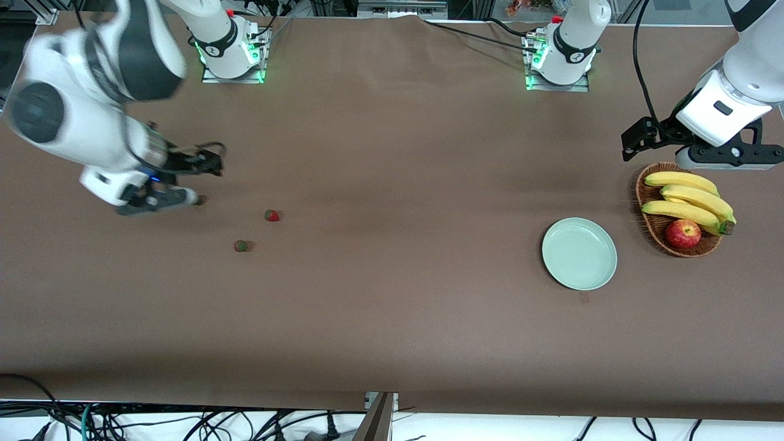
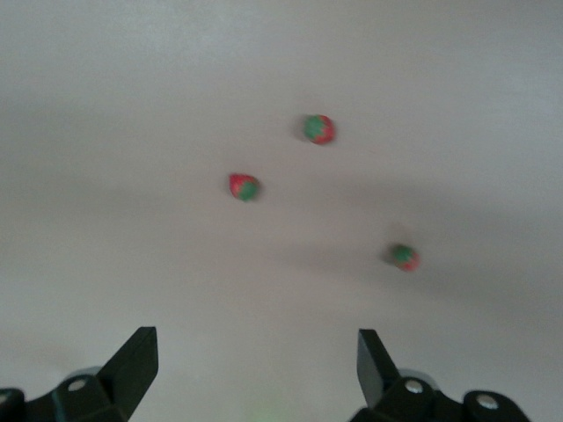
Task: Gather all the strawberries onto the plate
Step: 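Reach the right gripper down to the nearest strawberry and grasp it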
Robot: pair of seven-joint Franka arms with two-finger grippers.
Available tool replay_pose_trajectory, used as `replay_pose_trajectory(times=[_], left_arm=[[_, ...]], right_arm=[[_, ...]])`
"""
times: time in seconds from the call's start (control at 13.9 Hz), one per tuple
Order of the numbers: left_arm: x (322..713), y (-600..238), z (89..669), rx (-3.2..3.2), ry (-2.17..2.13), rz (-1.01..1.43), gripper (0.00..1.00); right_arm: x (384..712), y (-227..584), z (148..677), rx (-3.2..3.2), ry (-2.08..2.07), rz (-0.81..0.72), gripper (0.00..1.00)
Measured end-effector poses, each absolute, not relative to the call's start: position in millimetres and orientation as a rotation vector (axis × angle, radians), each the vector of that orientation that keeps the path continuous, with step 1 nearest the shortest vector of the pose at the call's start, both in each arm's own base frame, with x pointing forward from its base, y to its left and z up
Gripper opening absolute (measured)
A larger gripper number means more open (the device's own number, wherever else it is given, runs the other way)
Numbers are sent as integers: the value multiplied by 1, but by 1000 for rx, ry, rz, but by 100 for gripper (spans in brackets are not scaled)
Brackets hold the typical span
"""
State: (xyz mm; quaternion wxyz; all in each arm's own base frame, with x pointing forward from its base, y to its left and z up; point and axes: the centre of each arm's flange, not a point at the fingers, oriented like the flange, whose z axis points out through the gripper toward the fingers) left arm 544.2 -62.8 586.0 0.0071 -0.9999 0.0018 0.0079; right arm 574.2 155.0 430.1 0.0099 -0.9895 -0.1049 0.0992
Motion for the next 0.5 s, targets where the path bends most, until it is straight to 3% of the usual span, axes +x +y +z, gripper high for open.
replay_pose_trajectory(times=[0.22,0.5], left_arm=[[544,-63,586,-3127,6,25,100],[544,-63,586,-3127,6,26,100]], right_arm=[[579,201,358,-3123,-349,285,100],[619,151,272,-3160,-308,171,100]])
